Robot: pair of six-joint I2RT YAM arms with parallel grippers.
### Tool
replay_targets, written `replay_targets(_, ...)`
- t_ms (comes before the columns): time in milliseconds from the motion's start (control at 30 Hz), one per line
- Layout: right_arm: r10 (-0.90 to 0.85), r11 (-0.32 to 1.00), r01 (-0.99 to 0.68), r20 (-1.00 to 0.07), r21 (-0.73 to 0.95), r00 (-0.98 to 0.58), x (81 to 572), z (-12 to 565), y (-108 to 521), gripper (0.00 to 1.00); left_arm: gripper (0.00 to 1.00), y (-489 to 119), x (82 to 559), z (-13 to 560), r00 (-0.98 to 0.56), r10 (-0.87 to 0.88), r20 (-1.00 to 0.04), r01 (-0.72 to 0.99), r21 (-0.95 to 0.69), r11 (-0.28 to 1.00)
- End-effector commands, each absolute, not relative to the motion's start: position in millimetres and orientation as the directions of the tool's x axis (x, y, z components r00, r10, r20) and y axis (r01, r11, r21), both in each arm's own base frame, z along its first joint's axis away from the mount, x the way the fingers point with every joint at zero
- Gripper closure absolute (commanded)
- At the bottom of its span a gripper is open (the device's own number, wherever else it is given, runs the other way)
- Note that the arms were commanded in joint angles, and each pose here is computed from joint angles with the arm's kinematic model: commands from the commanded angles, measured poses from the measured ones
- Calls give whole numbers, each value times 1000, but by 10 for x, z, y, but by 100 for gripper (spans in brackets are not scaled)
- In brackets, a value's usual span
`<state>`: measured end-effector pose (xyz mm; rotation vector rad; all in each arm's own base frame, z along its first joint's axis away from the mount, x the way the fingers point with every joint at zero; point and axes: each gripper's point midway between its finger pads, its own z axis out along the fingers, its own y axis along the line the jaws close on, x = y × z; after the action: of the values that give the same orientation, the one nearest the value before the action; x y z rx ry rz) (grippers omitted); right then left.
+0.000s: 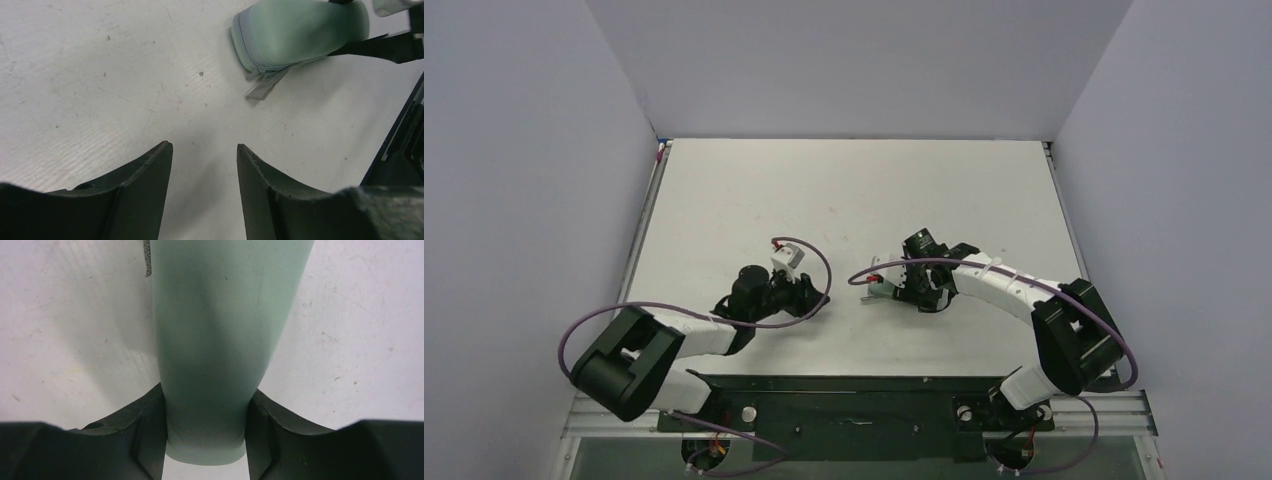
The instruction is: Open the umbrella
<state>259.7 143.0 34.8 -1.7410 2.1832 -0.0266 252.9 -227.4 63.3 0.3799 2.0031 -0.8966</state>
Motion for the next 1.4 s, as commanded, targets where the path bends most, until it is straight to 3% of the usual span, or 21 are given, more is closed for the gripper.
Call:
replay_targets(0, -973, 10, -991, -230, -133, 21, 2299, 200, 1392, 76, 53, -2491, 2759, 808, -444, -87, -892, 645, -386, 660)
replay_targets(567, -962, 79, -990, -269, -119, -45, 2318, 114, 1398, 78, 58, -3309, 2582, 422, -483, -53, -874, 752, -445, 486)
replay_targets(867, -956, 94, -989, -287, -115, -58, 2347, 149, 1413, 78, 61, -3439, 2531, 221, -497, -40, -867, 752, -453, 479)
replay_targets(1000, -957, 89, -990, -285, -112, -54, 2353, 148, 1414, 79, 74, -3455, 2573, 158, -495, -40, -868, 748, -450, 488)
replay_targets(1033, -958, 88, -990, -282, -110, -54, 2349, 144, 1408, 79, 84, -3457, 2583, 159, -493, -42, -869, 748, -447, 490)
replay_targets(1133, -961, 83, -991, -273, -106, -51, 2342, 137, 1382, 80, 99, -3441, 2586, 190, -488, -43, -872, 750, -444, 491)
replay_targets(1367, -969, 55, -993, -244, -101, -29, 2283, 113, 1286, 83, 100, -3191, 2777, 269, -508, -89, -857, 688, -466, 556)
